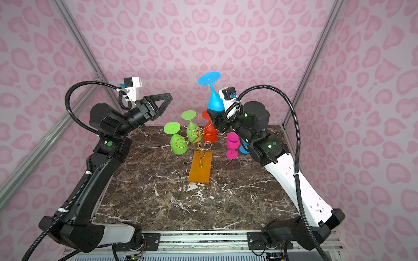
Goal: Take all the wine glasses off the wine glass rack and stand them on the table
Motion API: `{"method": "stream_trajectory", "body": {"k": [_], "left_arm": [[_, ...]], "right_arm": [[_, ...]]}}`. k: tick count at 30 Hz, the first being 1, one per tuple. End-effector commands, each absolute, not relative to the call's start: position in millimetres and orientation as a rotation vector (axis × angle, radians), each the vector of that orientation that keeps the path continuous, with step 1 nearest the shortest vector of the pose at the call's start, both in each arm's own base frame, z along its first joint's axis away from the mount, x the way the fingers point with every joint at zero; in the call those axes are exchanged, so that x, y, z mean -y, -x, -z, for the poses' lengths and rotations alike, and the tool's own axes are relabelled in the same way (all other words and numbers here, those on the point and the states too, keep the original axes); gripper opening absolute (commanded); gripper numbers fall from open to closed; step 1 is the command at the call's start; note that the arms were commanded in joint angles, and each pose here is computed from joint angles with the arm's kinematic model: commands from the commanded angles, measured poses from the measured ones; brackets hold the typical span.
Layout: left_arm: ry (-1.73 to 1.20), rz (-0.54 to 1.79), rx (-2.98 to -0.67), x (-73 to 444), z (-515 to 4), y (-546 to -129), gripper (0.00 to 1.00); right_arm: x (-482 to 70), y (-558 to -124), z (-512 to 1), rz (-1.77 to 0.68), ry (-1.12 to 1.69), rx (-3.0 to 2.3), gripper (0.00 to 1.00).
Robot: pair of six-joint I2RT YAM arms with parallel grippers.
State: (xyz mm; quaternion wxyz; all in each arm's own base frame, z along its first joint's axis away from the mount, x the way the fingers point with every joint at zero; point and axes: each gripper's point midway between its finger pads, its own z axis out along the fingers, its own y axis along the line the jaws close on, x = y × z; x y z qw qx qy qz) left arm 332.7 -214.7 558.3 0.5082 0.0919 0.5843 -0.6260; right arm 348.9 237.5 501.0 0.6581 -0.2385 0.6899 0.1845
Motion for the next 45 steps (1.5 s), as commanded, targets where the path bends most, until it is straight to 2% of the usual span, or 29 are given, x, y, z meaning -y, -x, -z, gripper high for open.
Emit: {"method": "stream_trajectory", "body": {"k": [1,10,20,36,45], "left_arm": [[-0.313,1.189,-1.282,205,-556,-349,0.47],[-0.698,0.691,-1.023,231,-548,-336,0.49],[-0.875,0.410,-0.869,244,-535,-338,0.49],[-0.980,0.328,-0.778,260,-525,-338,0.46],[-1.024,0.325,-0.749,264,-520,-330,0.40]], "right_arm": [[-235,-347,-473,-0.394,0.571,-1.694,0.67],[-236,-348,-452,-0.370,0.622,-1.789,0.67],[-248,-341,-442,-0.415,0.704,-1.831,0.64],[-270,-329,-428,-0.448,0.797,-1.852,0.61],[-285,-325,-422,-0.491,0.835,-1.858,0.60]]}}
